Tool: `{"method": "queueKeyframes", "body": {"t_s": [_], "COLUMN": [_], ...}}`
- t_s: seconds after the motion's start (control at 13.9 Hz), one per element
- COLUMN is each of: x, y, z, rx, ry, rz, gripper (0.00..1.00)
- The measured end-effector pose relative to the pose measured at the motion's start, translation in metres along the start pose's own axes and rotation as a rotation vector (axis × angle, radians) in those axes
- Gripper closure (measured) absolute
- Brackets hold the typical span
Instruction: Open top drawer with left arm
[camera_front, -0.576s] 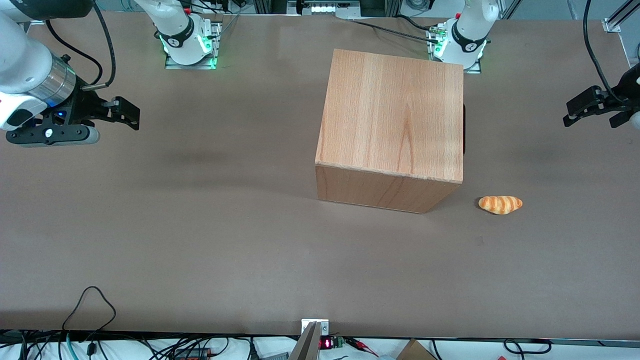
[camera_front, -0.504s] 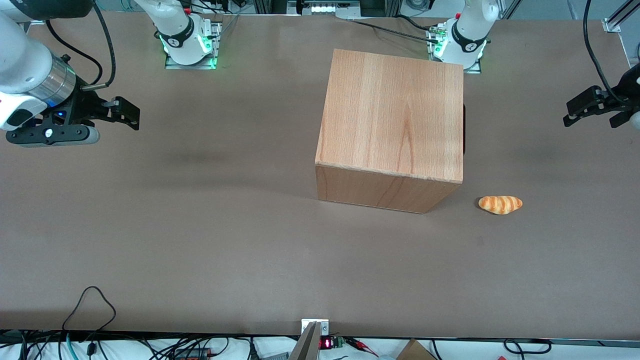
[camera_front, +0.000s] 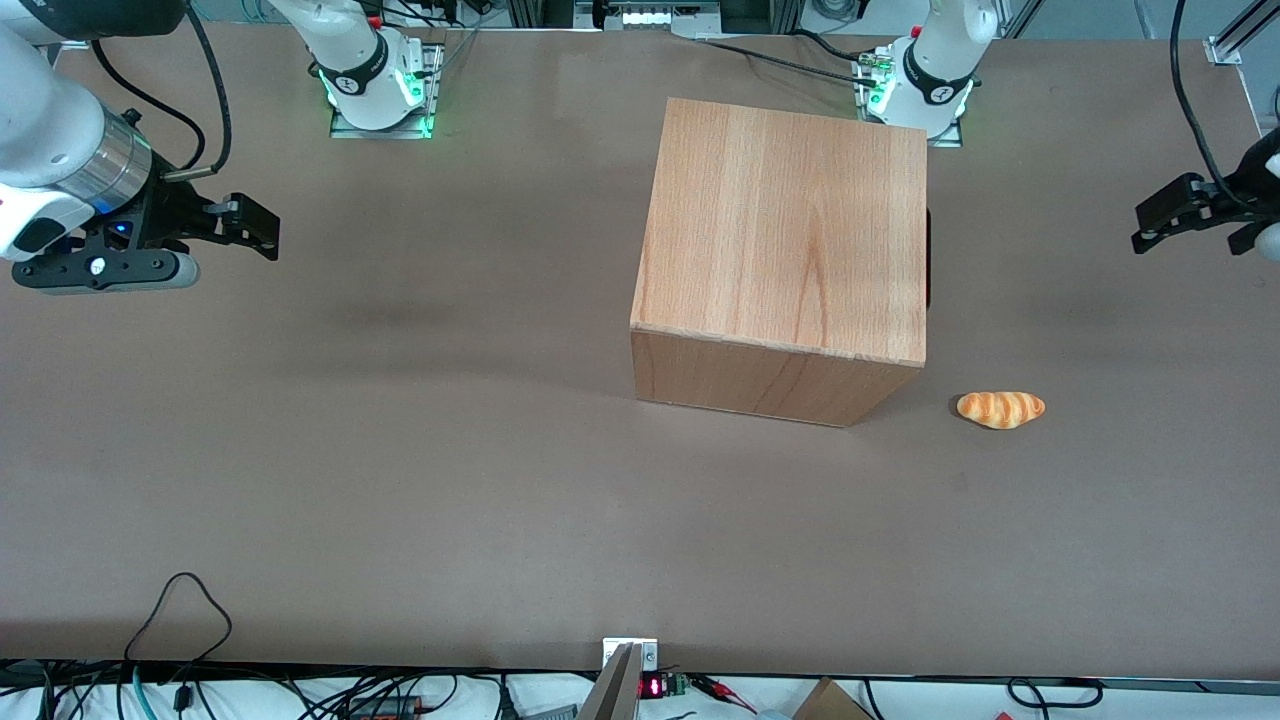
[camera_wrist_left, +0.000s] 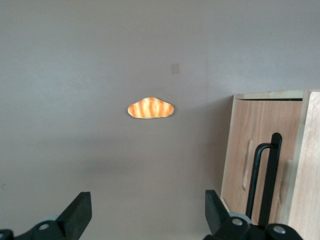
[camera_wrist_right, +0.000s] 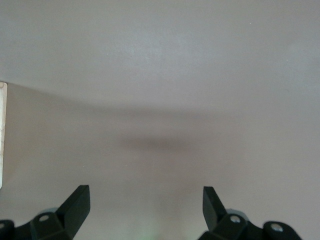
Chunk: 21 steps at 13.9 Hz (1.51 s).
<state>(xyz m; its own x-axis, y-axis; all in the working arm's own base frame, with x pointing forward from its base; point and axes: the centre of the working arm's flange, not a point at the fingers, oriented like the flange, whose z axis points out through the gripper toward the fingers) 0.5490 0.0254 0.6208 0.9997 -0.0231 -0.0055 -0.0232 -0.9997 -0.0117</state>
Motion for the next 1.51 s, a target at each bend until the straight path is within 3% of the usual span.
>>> {"method": "queueKeyframes", "body": {"t_s": [0.36, 0.5, 0.72, 1.15, 1.51], "x": [0.001, 0.002, -0.001, -0.009, -0.013], "y": [0.015, 0.022, 0.035, 0.051, 0.071], "z": [0.056, 0.087, 0.130, 0.178, 0.194], "rx": [-0.147, -0.201, -0.254, -0.316, -0.322], "ry": [-0.093, -0.106, -0.117, -0.125, -0.126], "rz": [-0.009, -0.023, -0.040, -0.073, -0.055], "gripper": [0.00, 0.00, 0.00, 0.00, 0.00]}}
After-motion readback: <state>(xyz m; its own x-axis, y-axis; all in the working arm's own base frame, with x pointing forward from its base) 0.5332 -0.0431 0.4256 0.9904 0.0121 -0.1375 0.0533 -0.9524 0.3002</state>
